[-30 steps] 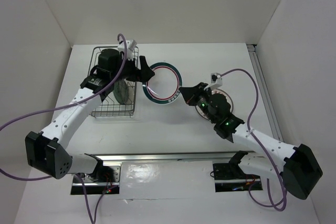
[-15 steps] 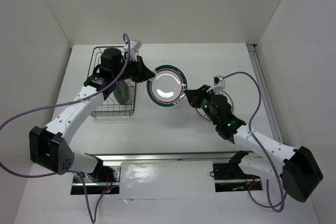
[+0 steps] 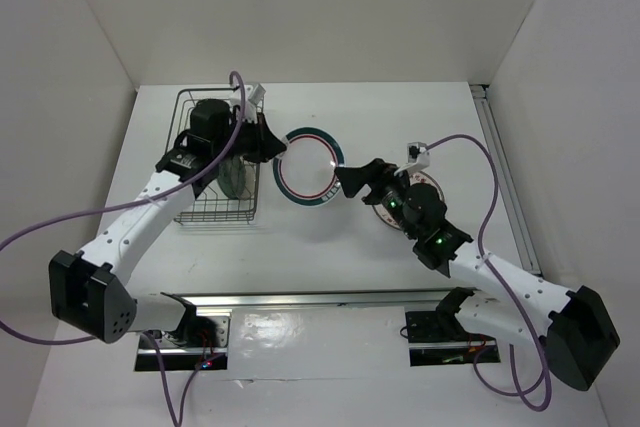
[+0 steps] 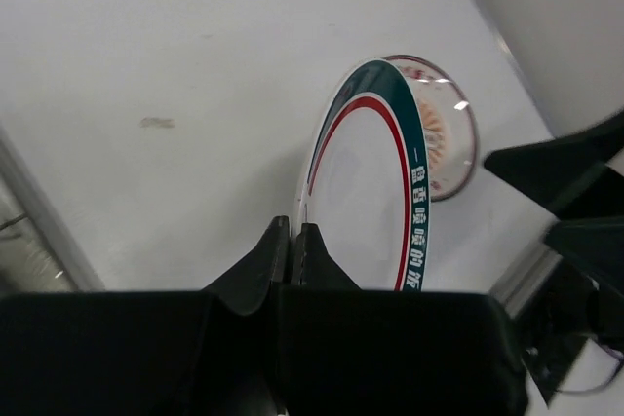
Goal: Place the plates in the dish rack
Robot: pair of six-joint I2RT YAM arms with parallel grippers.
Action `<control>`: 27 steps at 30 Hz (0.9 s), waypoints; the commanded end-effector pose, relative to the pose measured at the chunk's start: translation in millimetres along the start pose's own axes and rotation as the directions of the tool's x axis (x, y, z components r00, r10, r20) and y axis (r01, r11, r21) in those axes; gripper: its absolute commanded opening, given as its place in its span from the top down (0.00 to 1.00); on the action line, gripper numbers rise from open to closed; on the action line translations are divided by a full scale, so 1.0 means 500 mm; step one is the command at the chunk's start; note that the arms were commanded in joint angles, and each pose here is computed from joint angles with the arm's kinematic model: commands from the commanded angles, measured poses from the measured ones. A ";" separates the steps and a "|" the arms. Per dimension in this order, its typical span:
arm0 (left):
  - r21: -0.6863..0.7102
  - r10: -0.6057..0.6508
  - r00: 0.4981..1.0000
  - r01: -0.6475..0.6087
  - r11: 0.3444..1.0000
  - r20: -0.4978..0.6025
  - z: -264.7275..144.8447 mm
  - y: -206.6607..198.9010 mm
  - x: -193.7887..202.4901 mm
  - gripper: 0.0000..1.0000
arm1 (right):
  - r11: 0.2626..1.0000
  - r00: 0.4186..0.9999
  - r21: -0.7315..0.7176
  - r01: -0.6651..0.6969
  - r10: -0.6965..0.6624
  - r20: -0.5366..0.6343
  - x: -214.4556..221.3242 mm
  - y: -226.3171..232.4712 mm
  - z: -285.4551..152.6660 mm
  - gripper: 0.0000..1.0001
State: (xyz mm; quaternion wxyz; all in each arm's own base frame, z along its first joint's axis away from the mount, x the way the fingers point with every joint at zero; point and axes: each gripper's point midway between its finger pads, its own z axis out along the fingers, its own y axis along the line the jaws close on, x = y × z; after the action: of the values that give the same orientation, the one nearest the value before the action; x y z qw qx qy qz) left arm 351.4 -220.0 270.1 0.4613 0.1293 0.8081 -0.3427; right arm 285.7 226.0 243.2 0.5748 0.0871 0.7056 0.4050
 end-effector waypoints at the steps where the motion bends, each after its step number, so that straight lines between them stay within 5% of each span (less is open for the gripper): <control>1: -0.249 0.112 0.981 -0.070 0.966 0.159 -0.079 0.042 -0.110 1.00 | 0.999 0.997 -0.047 0.011 -0.007 0.077 -0.061 0.049 0.001 0.00; 4: -0.471 0.141 0.962 -0.015 0.882 0.233 -0.170 0.087 -0.161 1.00 | 0.999 0.998 -0.026 0.039 -0.038 0.055 -0.052 0.040 0.005 0.00; 8: -0.764 0.225 0.937 0.062 0.642 0.266 -0.315 0.166 -0.193 1.00 | 0.998 0.997 -0.010 0.060 -0.059 0.052 -0.052 0.029 0.005 0.00; 13: -0.846 0.331 0.898 0.078 0.528 0.290 -0.414 0.171 -0.220 1.00 | 0.997 0.997 -0.001 0.079 -0.079 0.006 -0.030 0.020 0.014 0.00; 20: -0.981 0.493 0.864 0.007 0.194 0.104 -0.496 0.229 -0.241 1.00 | 0.993 0.992 -0.018 0.115 -0.115 -0.059 -0.011 0.026 0.017 0.00; 22: -0.981 0.527 0.845 -0.015 0.191 0.090 -0.495 0.228 -0.256 1.00 | 0.993 0.992 -0.020 0.114 -0.115 -0.056 -0.014 0.028 0.013 0.00; 25: -0.953 0.545 0.836 -0.112 0.282 0.062 -0.443 0.229 -0.245 1.00 | 0.992 0.990 -0.027 0.123 -0.125 -0.065 -0.008 0.026 0.007 0.00; 27: -0.958 0.537 0.843 -0.127 0.256 0.032 -0.431 0.251 -0.230 1.00 | 0.992 0.989 -0.036 0.123 -0.125 -0.075 0.002 0.023 0.005 0.00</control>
State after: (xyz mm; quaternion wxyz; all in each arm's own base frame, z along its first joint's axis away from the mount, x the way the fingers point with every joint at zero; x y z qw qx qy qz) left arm 329.7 27.8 362.4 0.6139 -0.0520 0.7404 0.2688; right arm 285.9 233.8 233.3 0.5604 0.0343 0.7388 0.3728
